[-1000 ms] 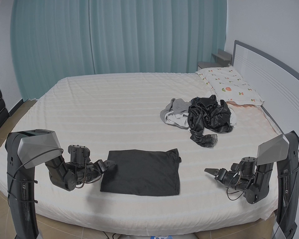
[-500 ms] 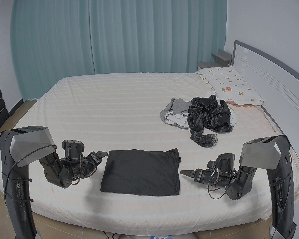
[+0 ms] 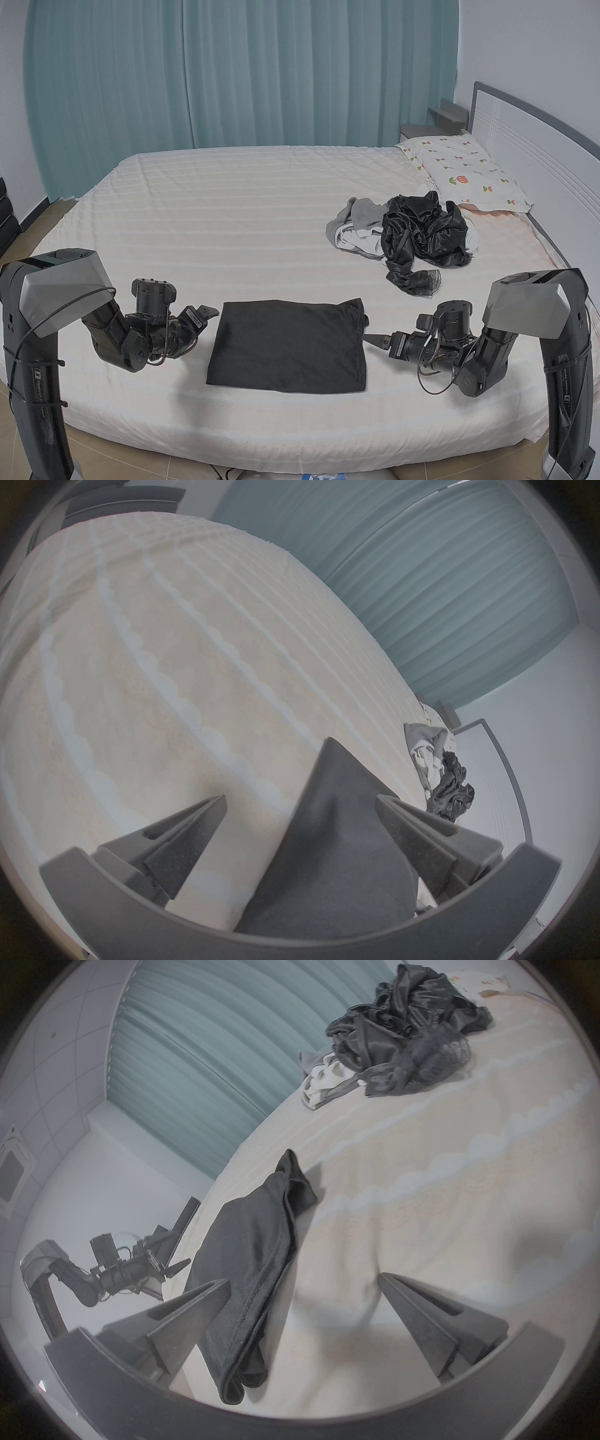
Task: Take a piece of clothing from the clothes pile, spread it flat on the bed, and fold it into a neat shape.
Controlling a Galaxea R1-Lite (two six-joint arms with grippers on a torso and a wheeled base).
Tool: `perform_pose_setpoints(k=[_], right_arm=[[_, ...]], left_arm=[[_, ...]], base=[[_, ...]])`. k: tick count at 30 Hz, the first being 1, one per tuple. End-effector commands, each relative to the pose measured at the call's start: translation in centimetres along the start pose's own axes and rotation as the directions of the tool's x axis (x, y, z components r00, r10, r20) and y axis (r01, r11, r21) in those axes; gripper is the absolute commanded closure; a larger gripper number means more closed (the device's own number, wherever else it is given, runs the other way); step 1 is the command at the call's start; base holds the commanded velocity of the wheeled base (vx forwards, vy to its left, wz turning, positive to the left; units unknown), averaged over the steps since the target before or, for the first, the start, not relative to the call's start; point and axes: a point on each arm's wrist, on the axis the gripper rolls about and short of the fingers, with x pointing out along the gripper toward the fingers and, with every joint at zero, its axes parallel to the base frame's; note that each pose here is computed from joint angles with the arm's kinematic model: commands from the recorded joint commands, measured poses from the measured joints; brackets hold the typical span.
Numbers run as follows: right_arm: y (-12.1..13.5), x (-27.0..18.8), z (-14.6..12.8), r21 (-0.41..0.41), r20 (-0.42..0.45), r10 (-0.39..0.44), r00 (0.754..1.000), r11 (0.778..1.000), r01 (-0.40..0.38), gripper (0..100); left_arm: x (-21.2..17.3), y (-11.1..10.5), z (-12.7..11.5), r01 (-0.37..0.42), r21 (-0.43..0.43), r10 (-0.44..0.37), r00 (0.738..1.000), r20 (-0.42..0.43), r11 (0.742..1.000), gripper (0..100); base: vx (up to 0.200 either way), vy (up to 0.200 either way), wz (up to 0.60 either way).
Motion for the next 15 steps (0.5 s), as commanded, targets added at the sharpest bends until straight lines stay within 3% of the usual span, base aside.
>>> perform_pose_setpoints(k=[1,5,15], right_arm=[[1.6,-0.7,0.7,-0.018,0.015,0.030,0.999,0.999,-0.029,0],[1.8,-0.1,-0.2,-0.021,-0.013,0.034,0.999,0.999,-0.035,0],[-0.6,0.5,0.1,-0.022,-0.035,-0.034,0.999,0.999,0.033,0]], left_arm=[[0.0,0.0,0.0,-0.001,-0.001,0.001,1.000,-0.004,1.000,0],[0.1,0.1,-0.3,-0.003,0.009,0.003,1.000,-0.008,1.000,0],[0.3,0.3,-0.4,-0.008,0.009,0.008,1.000,-0.012,1.000,0]], base=[[0.000,0.200,0.00],[0.000,0.200,0.00],[0.000,0.000,0.00]])
